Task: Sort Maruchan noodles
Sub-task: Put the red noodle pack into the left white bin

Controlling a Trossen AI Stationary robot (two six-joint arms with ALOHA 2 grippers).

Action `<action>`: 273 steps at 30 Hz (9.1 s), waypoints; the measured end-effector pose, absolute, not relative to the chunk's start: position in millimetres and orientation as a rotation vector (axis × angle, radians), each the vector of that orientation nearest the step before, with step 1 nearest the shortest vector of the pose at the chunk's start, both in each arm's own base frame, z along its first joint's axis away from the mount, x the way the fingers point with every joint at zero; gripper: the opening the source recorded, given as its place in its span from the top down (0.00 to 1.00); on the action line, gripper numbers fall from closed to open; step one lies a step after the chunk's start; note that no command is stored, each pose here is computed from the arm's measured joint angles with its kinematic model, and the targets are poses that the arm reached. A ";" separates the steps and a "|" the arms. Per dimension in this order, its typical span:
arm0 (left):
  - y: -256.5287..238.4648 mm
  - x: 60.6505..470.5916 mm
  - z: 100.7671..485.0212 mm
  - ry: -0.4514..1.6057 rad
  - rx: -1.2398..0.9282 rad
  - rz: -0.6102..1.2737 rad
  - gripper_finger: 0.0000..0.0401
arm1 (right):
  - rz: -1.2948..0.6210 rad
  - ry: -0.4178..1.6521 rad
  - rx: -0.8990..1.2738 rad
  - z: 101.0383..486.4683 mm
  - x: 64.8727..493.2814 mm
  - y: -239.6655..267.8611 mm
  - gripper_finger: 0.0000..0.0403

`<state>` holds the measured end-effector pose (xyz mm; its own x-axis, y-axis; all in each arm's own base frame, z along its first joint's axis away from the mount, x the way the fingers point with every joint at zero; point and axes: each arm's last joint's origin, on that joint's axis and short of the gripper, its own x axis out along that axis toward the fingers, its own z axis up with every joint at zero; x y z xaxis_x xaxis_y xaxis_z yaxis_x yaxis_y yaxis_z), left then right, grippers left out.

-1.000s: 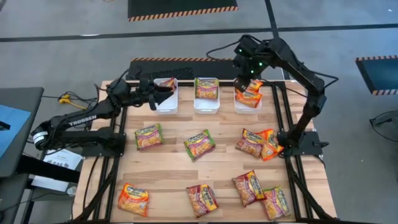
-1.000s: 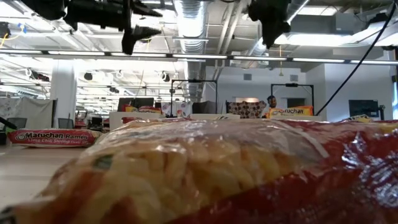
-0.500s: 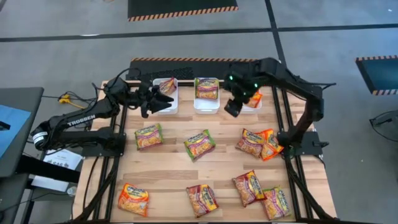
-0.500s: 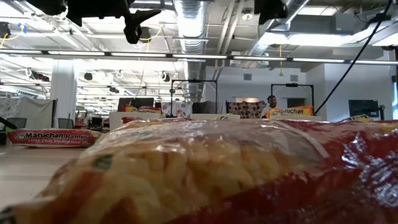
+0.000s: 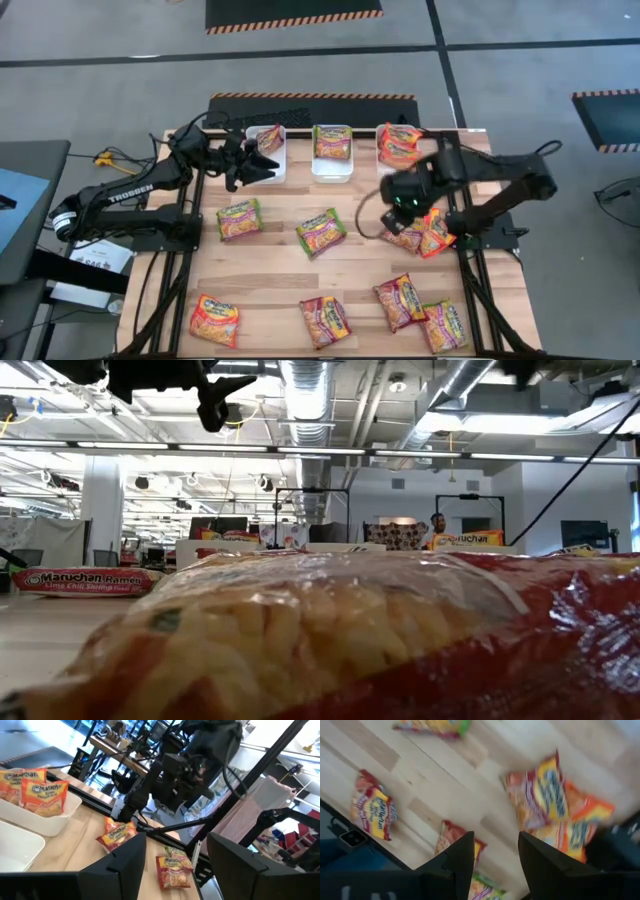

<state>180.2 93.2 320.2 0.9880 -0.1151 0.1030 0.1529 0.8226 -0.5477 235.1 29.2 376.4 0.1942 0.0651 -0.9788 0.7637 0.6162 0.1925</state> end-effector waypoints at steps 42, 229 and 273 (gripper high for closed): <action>93.6 180.9 313.4 -0.008 -0.649 -0.120 0.51 | -0.732 1.200 1.095 238.2 144.9 179.4 0.51; 77.8 366.0 251.6 0.176 -0.619 -0.594 0.77 | 0.146 0.668 0.876 328.2 290.8 -23.3 0.99; 162.8 193.9 327.1 0.145 -0.290 0.370 0.97 | 0.087 0.246 0.578 384.6 234.0 -100.0 0.52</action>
